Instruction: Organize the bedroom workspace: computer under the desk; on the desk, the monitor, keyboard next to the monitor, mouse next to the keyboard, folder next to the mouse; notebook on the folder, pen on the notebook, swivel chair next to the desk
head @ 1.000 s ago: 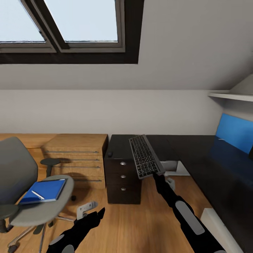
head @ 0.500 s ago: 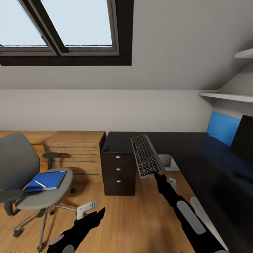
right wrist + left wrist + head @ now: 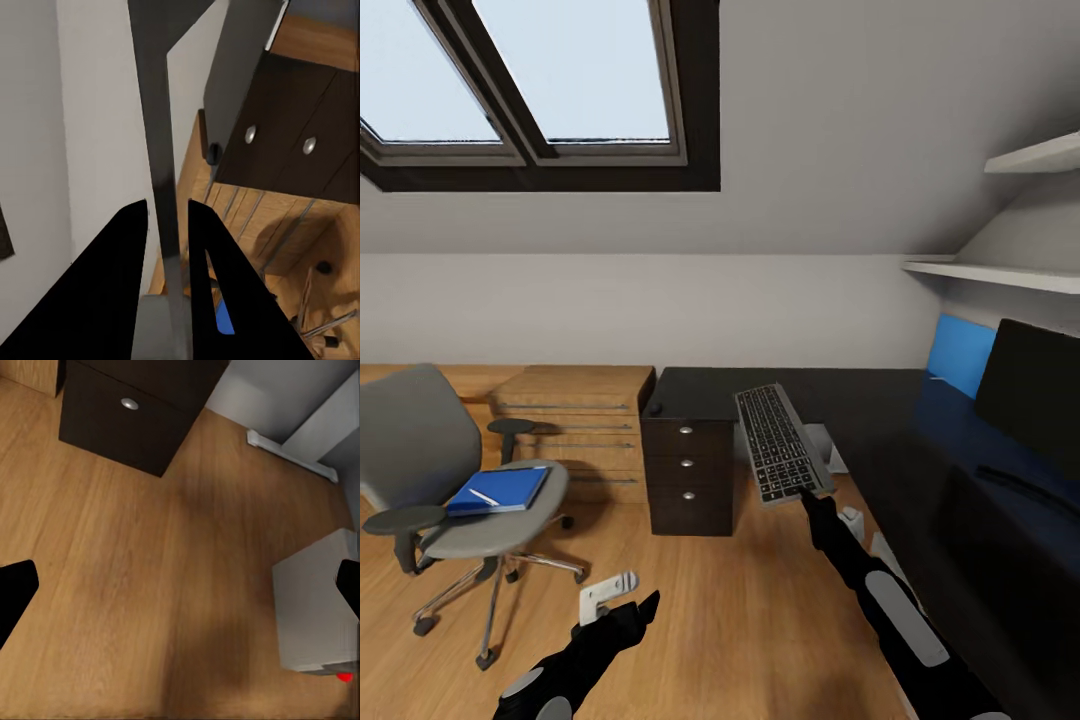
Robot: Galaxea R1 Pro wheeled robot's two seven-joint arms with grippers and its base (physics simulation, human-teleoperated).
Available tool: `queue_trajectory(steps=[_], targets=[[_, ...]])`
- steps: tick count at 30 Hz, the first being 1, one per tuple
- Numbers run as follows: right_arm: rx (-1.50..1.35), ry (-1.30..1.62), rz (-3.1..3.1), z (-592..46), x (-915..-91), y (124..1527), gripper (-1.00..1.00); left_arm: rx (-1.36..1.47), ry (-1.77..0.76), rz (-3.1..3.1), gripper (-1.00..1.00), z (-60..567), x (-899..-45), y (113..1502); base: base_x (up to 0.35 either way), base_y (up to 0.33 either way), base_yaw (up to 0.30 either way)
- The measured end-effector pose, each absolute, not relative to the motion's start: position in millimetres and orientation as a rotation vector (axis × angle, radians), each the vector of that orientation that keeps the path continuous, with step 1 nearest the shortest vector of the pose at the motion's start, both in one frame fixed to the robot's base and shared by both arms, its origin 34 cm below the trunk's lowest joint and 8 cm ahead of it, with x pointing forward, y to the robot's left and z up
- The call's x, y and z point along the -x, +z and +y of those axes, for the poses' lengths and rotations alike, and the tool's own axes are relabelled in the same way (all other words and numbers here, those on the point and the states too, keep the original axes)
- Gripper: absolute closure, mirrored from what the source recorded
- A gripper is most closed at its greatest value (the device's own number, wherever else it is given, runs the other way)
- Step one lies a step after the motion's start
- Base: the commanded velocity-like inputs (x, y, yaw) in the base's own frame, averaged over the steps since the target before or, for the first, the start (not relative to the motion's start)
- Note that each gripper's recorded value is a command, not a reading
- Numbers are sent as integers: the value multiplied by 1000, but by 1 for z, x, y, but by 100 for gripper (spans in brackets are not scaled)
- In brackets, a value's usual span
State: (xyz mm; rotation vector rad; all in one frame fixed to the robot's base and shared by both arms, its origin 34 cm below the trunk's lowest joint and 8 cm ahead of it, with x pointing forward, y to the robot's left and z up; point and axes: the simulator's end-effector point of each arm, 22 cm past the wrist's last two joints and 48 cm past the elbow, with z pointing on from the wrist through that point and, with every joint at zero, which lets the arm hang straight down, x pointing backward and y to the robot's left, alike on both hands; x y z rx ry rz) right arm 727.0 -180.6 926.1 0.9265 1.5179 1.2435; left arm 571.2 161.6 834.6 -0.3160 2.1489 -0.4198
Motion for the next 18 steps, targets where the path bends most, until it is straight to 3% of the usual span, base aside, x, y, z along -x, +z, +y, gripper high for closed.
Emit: queue_trajectory(steps=[18], targets=[[-1085,1207,1431,-242,-733,914,100,315,-418,2150,-100,161,-571,834,-299,-189,0]])
